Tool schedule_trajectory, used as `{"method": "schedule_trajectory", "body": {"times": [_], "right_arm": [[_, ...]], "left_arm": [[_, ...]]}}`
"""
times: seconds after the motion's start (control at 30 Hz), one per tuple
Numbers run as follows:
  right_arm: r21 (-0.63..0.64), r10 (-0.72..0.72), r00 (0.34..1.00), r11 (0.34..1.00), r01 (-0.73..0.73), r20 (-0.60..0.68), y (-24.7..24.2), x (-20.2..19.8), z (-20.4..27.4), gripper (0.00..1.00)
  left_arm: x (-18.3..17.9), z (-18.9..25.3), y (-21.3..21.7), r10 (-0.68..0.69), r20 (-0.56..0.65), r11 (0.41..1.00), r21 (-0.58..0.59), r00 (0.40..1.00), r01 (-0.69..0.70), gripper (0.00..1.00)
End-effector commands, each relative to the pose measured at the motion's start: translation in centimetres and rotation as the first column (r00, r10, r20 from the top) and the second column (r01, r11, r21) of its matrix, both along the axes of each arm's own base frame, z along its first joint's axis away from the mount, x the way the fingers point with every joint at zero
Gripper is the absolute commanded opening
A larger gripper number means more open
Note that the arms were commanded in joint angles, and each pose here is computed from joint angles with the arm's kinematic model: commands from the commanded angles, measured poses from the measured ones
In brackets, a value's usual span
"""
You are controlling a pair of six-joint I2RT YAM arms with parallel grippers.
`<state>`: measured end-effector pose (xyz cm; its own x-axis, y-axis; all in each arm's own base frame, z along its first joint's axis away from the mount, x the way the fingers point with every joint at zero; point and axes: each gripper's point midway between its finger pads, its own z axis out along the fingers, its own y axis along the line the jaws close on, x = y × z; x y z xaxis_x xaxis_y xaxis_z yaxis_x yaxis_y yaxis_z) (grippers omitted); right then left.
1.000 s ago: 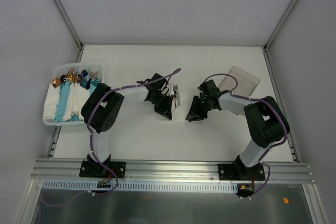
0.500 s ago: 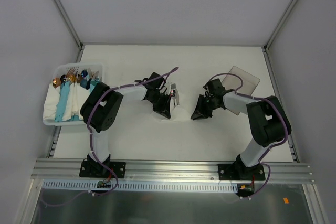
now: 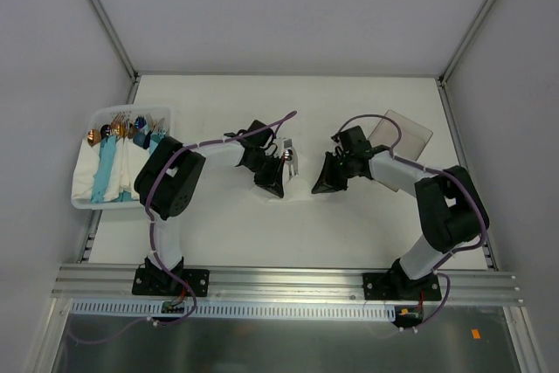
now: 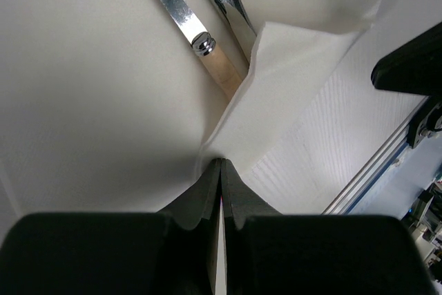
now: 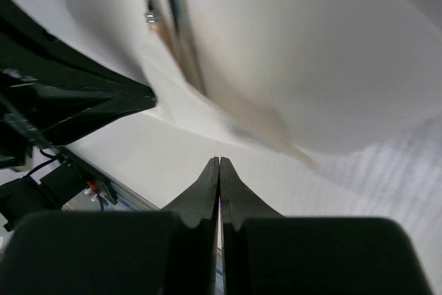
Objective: Place the utensils on the paper napkin and roll it up
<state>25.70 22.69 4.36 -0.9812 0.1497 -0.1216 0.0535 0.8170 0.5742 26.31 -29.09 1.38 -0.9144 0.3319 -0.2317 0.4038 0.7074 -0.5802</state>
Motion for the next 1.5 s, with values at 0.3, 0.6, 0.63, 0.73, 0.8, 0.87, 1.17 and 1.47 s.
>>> {"method": "schedule_trajectory", "body": {"times": [0.3, 0.6, 0.63, 0.73, 0.8, 0.87, 1.17, 1.47], "right_arm": [[0.064, 0.031, 0.999, 0.997, -0.032, 0.012, 4.2, 0.4, 0.6, 0.00], [0.002, 0.032, 0.999, 0.999, -0.032, -0.044, 3.6, -0.1, -2.9, 0.00], [-0.006, 0.032, 0.998, 0.999, -0.033, -0.054, 3.5, -0.2, -3.3, 0.00], [-0.021, 0.029, 0.997, 0.999, -0.030, -0.070, 3.3, -0.4, -4.0, 0.00], [-0.026, 0.029, 0.997, 0.999, -0.031, -0.075, 3.2, -0.6, -4.3, 0.00], [-0.030, 0.029, 0.997, 0.999, -0.031, -0.076, 3.0, -0.7, -4.3, 0.00], [-0.059, 0.037, 0.996, 0.997, -0.042, -0.084, 2.4, -1.2, -4.8, 0.00], [-0.063, 0.042, 0.996, 0.997, -0.047, -0.085, 2.4, -1.2, -4.8, 0.00]], "left_arm": [[-0.4, -3.3, 2.8, 0.018, -0.038, 0.989, 0.147, 0.999, -0.012, 0.00], [-0.5, -3.4, 3.0, 0.018, -0.043, 0.988, 0.152, 0.999, -0.012, 0.00], [-0.5, -3.4, 3.0, 0.019, -0.040, 0.988, 0.152, 0.999, -0.013, 0.00], [-0.5, -3.4, 3.1, 0.016, -0.037, 0.988, 0.156, 0.999, -0.010, 0.00], [-0.5, -3.4, 3.1, 0.016, -0.037, 0.988, 0.156, 0.999, -0.010, 0.00], [-0.5, -3.3, 3.0, 0.018, -0.037, 0.988, 0.152, 0.999, -0.012, 0.00], [-0.5, 0.6, 1.3, -0.024, 0.002, 0.999, 0.024, 1.000, 0.024, 0.00], [-1.6, 6.2, -1.4, -0.091, 0.060, 0.985, -0.139, 0.994, 0.099, 0.00]]}}
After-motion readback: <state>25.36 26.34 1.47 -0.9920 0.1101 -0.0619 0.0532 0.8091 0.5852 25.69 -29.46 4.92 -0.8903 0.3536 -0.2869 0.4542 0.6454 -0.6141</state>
